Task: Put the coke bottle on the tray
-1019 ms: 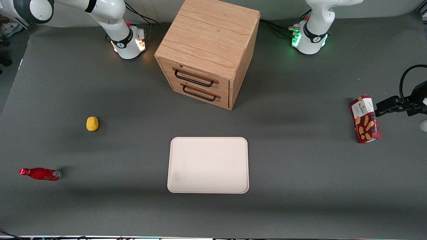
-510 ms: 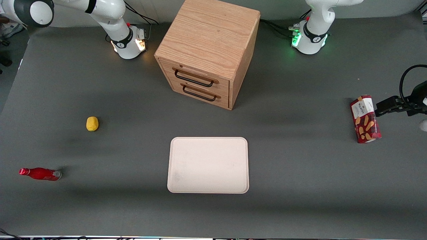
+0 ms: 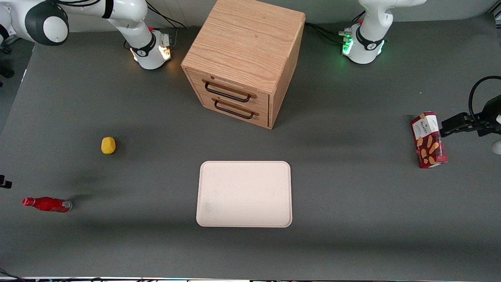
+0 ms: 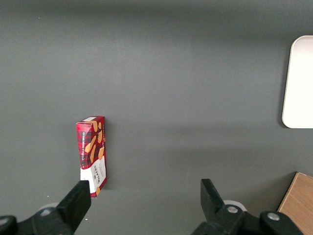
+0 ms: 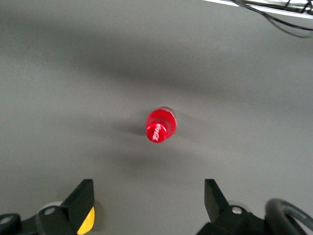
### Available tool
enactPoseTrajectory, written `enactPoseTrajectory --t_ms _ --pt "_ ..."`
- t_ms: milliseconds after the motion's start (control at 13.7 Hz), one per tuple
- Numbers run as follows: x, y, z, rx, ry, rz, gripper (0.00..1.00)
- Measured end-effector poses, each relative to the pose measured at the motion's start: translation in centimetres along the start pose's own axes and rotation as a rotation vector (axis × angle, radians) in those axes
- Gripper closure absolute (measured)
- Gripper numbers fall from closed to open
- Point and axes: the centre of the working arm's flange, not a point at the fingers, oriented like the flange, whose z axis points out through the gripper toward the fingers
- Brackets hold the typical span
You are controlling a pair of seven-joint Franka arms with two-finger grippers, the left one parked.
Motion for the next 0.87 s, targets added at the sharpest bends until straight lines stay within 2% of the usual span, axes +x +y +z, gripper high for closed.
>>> enactPoseTrajectory --t_ms 291,874 --pt "1.5 -1.1 3.1 0.0 0.001 -0.022 0.0" --pt "1.5 -0.7 8.0 -0.027 0.007 -0.023 0.0"
